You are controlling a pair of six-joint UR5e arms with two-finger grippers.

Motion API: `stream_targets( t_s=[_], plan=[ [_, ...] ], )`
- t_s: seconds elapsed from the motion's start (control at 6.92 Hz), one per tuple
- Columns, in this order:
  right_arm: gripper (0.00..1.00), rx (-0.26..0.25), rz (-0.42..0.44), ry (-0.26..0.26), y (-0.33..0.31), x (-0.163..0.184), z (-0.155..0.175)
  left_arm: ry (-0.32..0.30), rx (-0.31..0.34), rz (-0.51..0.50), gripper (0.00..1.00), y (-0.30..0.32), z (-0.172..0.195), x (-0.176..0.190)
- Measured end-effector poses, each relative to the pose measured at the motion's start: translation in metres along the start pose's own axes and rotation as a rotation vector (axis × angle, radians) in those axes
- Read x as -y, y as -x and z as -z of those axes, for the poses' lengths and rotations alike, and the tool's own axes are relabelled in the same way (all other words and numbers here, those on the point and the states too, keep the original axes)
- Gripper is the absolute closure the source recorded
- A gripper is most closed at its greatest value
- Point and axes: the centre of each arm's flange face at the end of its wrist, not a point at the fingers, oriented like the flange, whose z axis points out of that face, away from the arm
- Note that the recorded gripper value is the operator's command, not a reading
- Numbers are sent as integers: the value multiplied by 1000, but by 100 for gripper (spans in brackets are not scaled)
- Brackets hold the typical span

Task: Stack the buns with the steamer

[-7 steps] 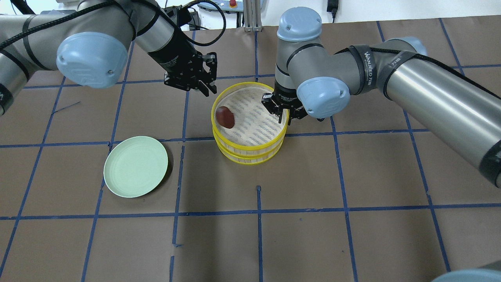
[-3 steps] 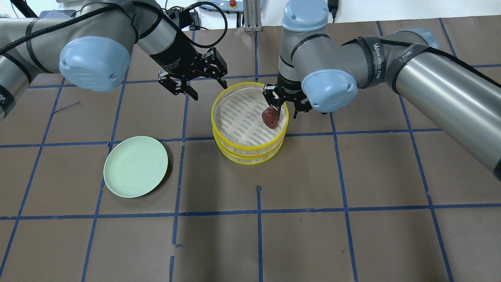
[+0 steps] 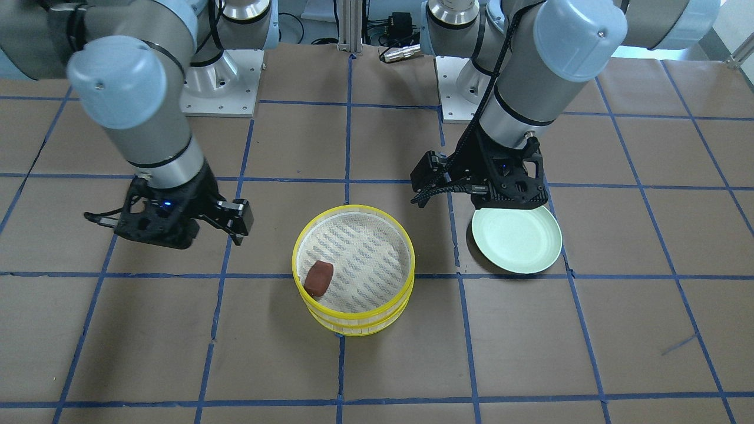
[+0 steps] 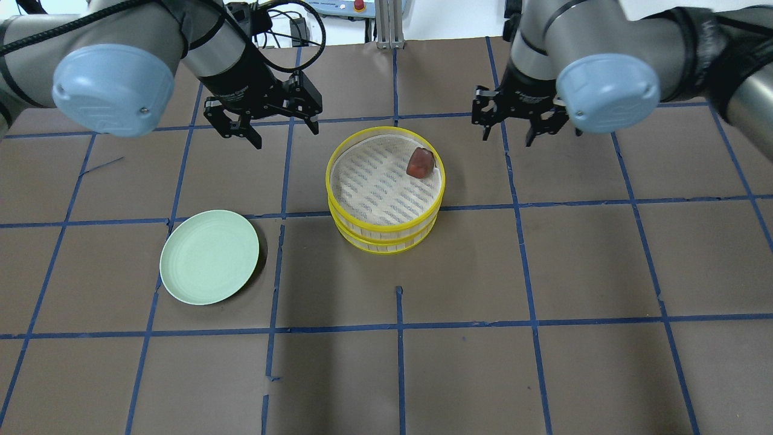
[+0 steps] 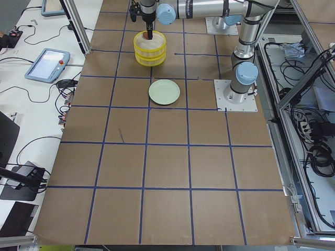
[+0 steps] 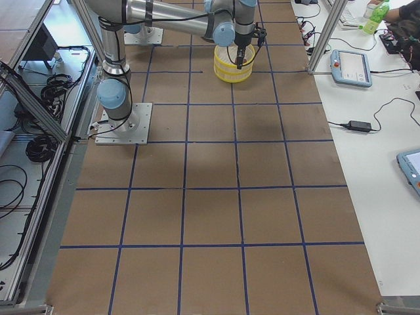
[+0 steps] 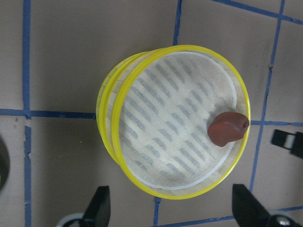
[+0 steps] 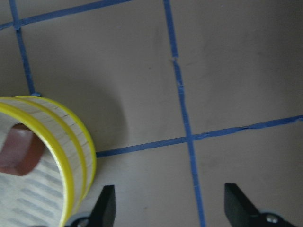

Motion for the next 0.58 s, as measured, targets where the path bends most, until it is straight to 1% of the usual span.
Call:
stream_targets(
  t_s=[0.14,0.29,0.43,0.58],
  plan=[
    [0,-3,16,2,-38,3,17,3,58,-24,0,7,10,-1],
    [0,-3,22,-7,-58,-3,38,16,121,-57,0,13,20,-2],
    [0,11,28,-26,-62,-19,65,25,151,-74,0,15,27,-3],
    [0,36,40,-50,-57,-39,90,30,160,-80,0,16,33,-5]
  ],
)
